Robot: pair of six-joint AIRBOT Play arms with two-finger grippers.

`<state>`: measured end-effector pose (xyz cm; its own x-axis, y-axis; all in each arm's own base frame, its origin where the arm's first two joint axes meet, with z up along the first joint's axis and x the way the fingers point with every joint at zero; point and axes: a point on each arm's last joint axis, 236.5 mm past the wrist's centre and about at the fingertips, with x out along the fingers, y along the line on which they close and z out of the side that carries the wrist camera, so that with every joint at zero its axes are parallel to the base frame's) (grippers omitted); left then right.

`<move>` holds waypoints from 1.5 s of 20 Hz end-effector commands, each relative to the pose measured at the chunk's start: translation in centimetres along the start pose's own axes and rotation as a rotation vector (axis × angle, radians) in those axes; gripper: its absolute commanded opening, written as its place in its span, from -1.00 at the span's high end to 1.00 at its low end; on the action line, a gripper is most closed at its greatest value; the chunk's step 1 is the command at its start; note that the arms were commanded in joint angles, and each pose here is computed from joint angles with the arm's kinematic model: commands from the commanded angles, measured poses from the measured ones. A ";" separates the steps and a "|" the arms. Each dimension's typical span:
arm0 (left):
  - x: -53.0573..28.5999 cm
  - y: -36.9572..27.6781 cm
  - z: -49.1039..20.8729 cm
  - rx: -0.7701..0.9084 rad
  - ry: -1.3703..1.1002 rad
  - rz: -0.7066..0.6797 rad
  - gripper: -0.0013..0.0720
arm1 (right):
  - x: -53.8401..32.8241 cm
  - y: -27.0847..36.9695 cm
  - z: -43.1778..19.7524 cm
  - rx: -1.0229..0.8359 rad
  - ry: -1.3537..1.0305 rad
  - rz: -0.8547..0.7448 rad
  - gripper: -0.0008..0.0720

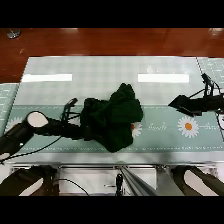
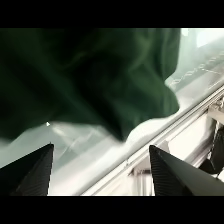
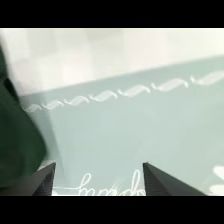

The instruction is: Fold the shirts.

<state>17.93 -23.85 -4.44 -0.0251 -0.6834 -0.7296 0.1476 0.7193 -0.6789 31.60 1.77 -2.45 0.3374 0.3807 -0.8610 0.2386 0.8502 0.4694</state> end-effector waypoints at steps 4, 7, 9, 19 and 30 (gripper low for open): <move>6.9 -1.2 -0.9 0.012 0.103 0.034 -0.95 | 1.7 0.4 -2.1 -0.011 0.022 0.028 -0.71; 7.4 -2.3 1.1 0.024 0.095 0.024 -0.79 | 4.5 2.4 -3.9 -0.050 0.111 0.053 -0.71; 7.4 -3.0 1.2 0.070 0.136 0.002 0.86 | 6.2 4.6 -4.0 -0.029 0.115 0.109 -0.71; 5.4 -4.9 4.0 0.121 0.102 -0.046 0.90 | 12.6 12.2 -7.5 -0.023 0.287 0.246 -0.71; -12.4 -9.9 15.1 0.270 -0.396 -0.112 0.90 | -3.2 23.5 9.7 -0.275 -0.088 0.390 0.91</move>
<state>27.37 -28.38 4.36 0.0889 -0.7759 -0.6246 0.3496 0.6115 -0.7098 40.87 19.85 2.92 0.2573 0.6951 -0.6713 -0.0745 0.7069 0.7034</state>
